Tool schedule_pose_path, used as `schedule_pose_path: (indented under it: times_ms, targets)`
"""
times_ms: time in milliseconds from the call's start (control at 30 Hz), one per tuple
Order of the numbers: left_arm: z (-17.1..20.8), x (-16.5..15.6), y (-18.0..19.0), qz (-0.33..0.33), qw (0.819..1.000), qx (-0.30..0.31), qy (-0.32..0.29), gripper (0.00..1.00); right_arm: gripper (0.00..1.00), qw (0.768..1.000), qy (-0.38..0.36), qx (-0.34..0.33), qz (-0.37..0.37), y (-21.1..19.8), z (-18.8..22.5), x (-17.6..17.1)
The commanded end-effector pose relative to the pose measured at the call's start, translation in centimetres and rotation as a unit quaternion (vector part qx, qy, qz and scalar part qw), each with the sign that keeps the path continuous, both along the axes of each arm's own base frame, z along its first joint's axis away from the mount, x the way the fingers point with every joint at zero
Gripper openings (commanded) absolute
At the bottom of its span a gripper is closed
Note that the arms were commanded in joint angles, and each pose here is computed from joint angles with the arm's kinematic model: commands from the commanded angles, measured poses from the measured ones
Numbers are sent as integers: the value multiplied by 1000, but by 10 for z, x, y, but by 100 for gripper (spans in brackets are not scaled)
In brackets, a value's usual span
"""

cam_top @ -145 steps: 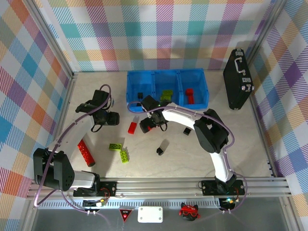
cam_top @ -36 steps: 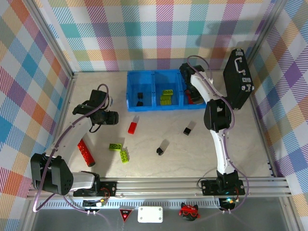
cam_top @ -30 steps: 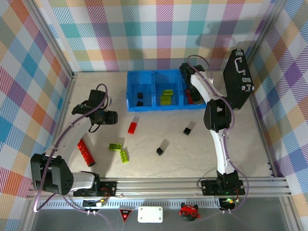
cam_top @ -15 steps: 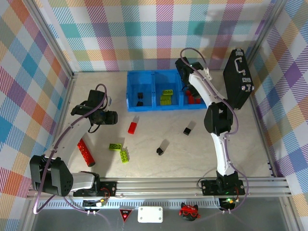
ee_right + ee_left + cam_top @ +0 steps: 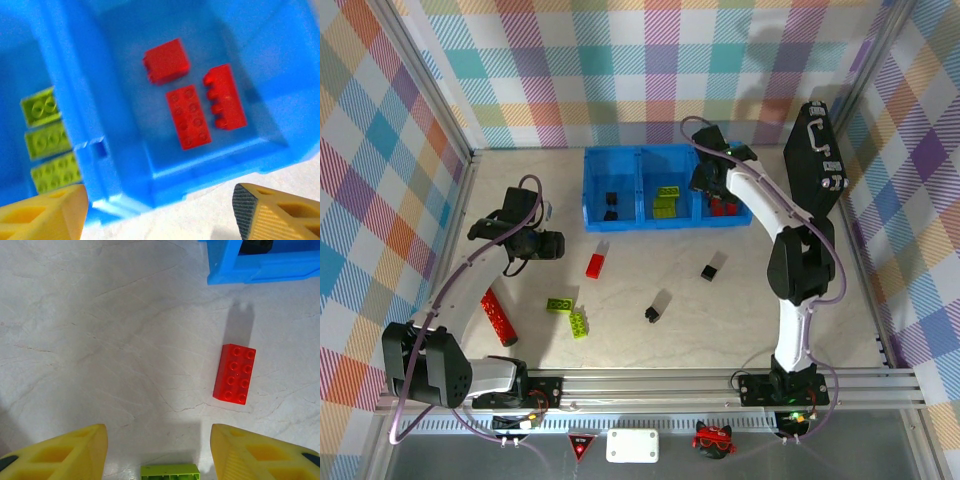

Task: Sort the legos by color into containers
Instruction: Pick up the lego from the bottom-left of the table.

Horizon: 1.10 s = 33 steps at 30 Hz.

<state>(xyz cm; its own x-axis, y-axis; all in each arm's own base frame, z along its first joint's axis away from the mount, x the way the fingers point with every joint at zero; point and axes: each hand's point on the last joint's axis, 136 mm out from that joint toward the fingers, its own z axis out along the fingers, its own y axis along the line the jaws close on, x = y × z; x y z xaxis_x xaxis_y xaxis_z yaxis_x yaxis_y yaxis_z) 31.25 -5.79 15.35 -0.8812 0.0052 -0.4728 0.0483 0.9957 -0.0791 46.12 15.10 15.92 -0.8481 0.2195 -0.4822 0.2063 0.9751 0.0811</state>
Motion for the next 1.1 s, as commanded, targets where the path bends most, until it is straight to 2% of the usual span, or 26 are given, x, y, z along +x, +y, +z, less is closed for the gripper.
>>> schedule_pose_path:
  times_ms: [0, 100, 300, 467, 733, 867, 933, 1067]
  targets:
    - [-7, -1, 1, -2, 1000, -8, 10, 56, 77, 988, -5, 30, 151, 28, 18, -18]
    - [-13, -2, -1, 0, 1000, -13, 24, 56, 77, 981, -1, 42, 191, 33, 18, -34]
    - [-23, -13, -14, 9, 997, -41, 61, 57, 77, 976, 14, 45, 211, 29, 13, -57]
    - [-34, -33, -8, 55, 991, -16, 117, 59, 78, 977, 11, 47, 209, 24, 8, -69]
    - [-56, -67, -16, 85, 987, -28, 134, 79, 78, 977, 11, 43, 210, 17, 2, -77]
    - [-71, -77, -18, 85, 986, 0, 142, 84, 79, 976, 13, 45, 211, 16, -1, -79]
    - [-78, -76, -23, 83, 986, 9, 142, 90, 79, 976, 10, 46, 211, 16, -2, -80]
    - [-92, -79, -23, 86, 985, 36, 148, 91, 79, 977, 8, 45, 208, 14, -1, -81]
